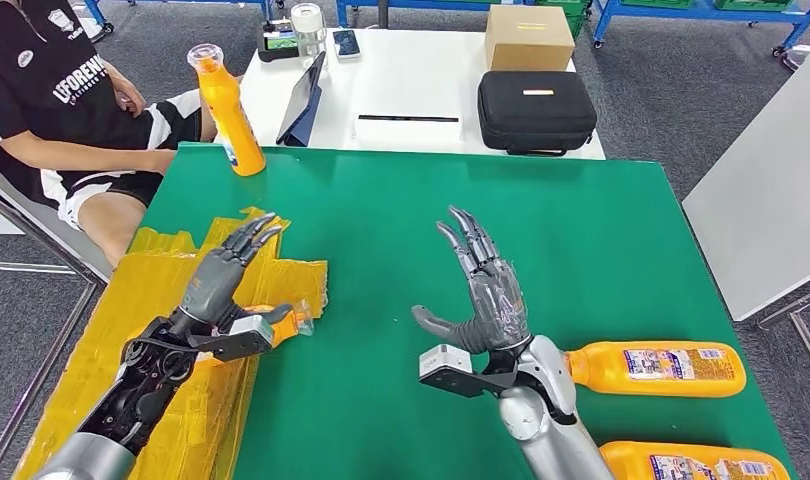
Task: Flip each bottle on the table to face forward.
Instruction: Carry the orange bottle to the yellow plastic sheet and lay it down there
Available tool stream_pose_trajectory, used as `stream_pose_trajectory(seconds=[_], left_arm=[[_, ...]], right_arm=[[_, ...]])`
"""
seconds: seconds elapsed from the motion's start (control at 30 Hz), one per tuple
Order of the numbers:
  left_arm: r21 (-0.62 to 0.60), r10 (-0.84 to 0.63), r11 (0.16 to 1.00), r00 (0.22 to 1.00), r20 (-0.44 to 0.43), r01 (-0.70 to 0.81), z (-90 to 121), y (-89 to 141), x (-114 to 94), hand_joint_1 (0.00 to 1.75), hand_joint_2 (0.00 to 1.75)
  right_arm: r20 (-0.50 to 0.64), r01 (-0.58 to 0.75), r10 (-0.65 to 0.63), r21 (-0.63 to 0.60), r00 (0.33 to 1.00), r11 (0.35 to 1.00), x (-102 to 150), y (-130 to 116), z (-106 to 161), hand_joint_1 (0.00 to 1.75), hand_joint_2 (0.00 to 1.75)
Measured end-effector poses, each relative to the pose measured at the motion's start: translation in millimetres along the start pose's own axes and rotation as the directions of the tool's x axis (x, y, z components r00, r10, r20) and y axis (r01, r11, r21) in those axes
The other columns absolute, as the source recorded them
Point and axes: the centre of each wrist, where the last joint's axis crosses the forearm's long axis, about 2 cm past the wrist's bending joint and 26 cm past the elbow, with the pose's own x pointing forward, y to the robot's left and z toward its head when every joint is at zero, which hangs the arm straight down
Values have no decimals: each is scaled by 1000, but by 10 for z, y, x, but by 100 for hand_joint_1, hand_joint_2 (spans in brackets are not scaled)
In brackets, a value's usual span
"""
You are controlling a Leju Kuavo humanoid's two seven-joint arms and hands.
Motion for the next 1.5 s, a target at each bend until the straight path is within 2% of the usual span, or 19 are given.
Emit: stream_pose_trajectory(seconds=[0.23, 0.33, 0.4, 0.53, 0.67, 0.8, 0.93, 1.0, 1.1, 1.23, 1.33, 1.4, 1.5], left_arm=[[212, 41, 976, 999, 26, -45, -176, 170, 139, 0, 175], [318, 76, 944, 996, 39, -85, -254, 226, 224, 0, 175], [367, 153, 916, 986, 60, -164, -312, 258, 294, 0, 175], [408, 369, 823, 919, 142, -394, -437, 341, 411, 0, 175], [404, 452, 769, 868, 204, -495, -510, 398, 480, 0, 175], [392, 480, 754, 850, 219, -527, -539, 356, 546, 0, 175], [383, 507, 741, 833, 221, -552, -560, 285, 601, 0, 175], [382, 515, 736, 828, 221, -559, -570, 262, 617, 0, 175], [381, 523, 731, 823, 221, -566, -582, 238, 633, 0, 175], [381, 528, 727, 820, 220, -571, -590, 221, 645, 0, 175], [375, 536, 725, 815, 220, -578, -595, 206, 651, 0, 175], [364, 548, 721, 807, 221, -589, -606, 188, 658, 0, 175], [353, 565, 715, 796, 217, -603, -631, 164, 671, 0, 175]], right_arm=[[10, -84, 85, -9, 996, 996, 15, -100, 46, 0, 175], [15, -167, 167, -9, 986, 986, 12, -180, 98, 0, 175], [7, -244, 244, 2, 970, 970, -5, -271, 143, 0, 175], [-33, -395, 398, 82, 917, 915, -80, -532, 266, 0, 175], [-74, -464, 491, 234, 868, 855, -206, -840, 421, 0, 175], [-111, -432, 530, 451, 841, 781, -413, -1294, 647, 0, 175], [-126, -431, 568, 524, 813, 734, -580, -1870, 787, 0, 175], [-125, -456, 597, 529, 792, 716, -611, -2073, 813, 0, 175], [-119, -488, 629, 527, 768, 696, -617, -2236, 825, 0, 175], [-112, -508, 647, 525, 754, 683, -610, -2321, 827, 0, 175], [-127, -478, 638, 556, 759, 680, -611, -2392, 861, 0, 175], [-163, -401, 604, 611, 780, 683, -634, -2548, 934, 0, 175], [-222, -288, 566, 683, 794, 671, -697, -2985, 1029, 0, 175]])
